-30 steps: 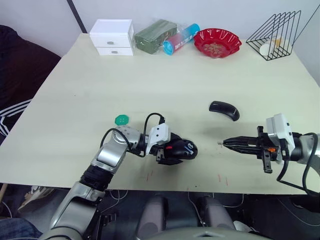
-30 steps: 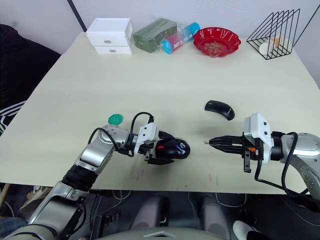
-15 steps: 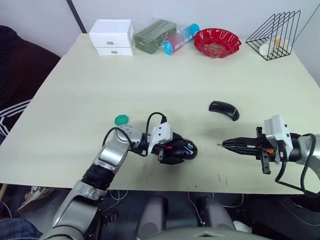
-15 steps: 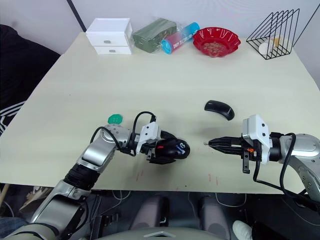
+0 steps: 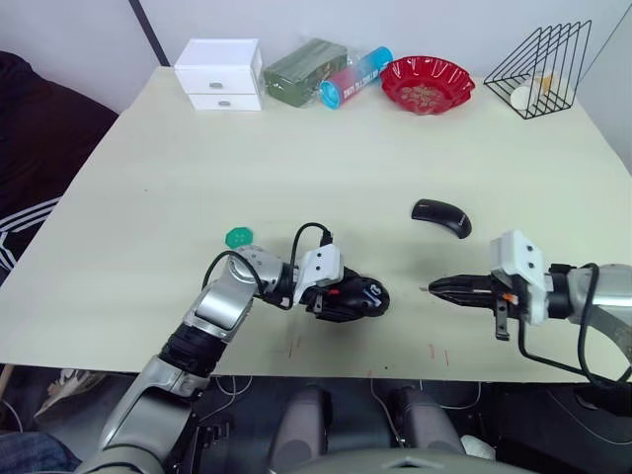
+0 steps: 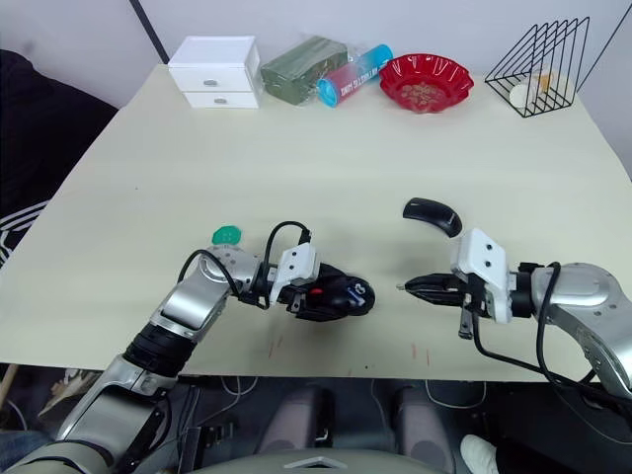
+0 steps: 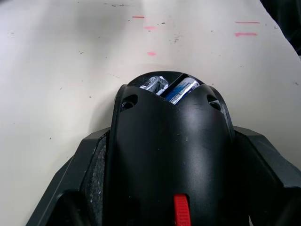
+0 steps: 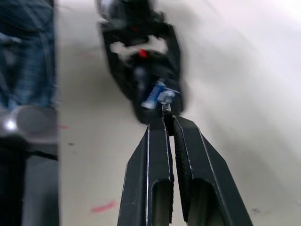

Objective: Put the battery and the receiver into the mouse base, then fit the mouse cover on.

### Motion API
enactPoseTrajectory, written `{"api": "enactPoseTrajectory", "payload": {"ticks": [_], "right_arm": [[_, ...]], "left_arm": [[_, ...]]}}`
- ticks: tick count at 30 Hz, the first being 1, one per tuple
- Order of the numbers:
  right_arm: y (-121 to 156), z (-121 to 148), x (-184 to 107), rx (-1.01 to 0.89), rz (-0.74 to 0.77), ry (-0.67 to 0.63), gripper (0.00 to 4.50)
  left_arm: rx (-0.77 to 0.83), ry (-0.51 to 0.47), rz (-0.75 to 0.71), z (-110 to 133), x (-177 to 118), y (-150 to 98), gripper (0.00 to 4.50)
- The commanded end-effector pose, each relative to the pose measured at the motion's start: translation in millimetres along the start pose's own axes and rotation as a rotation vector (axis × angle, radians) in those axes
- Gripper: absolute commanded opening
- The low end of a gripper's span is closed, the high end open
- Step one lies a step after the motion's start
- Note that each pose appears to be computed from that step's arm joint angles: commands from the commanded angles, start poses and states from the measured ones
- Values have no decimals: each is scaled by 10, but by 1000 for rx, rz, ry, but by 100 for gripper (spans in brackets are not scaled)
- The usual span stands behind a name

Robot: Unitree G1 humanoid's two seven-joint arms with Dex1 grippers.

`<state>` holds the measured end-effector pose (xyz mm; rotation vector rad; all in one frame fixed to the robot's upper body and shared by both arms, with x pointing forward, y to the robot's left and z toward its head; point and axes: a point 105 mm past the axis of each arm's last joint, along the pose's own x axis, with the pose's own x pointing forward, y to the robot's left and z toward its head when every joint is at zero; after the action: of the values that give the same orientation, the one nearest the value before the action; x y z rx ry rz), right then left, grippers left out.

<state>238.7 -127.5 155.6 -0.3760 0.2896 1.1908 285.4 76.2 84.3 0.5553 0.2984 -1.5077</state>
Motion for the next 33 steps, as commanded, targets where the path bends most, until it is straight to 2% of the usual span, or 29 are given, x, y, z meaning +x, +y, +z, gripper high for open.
{"api": "enactPoseTrajectory", "payload": {"ticks": [1, 3, 6, 9, 14, 23, 33], "right_arm": [[56, 83, 63, 9, -12, 55, 0], [60, 88, 130, 62, -4, 108, 0], [38, 16, 174, 151, -30, 292, 0], [79, 190, 294, 168, 17, 258, 0], [-52, 345, 477, 248, 12, 317, 0], [-151, 301, 595, 332, -31, 451, 0], [-101, 320, 663, 388, -61, 507, 0]], "left_arm": [[29, 16, 1, 55, 4, -18, 305], [32, 22, 22, 67, 12, 12, 305], [39, 23, 33, 99, 34, 24, 305], [35, 32, 28, 82, 46, 7, 304], [29, 42, 27, 64, 66, 0, 304], [25, 46, 27, 36, 120, -5, 304], [28, 47, 27, 15, 163, -15, 304]]}}
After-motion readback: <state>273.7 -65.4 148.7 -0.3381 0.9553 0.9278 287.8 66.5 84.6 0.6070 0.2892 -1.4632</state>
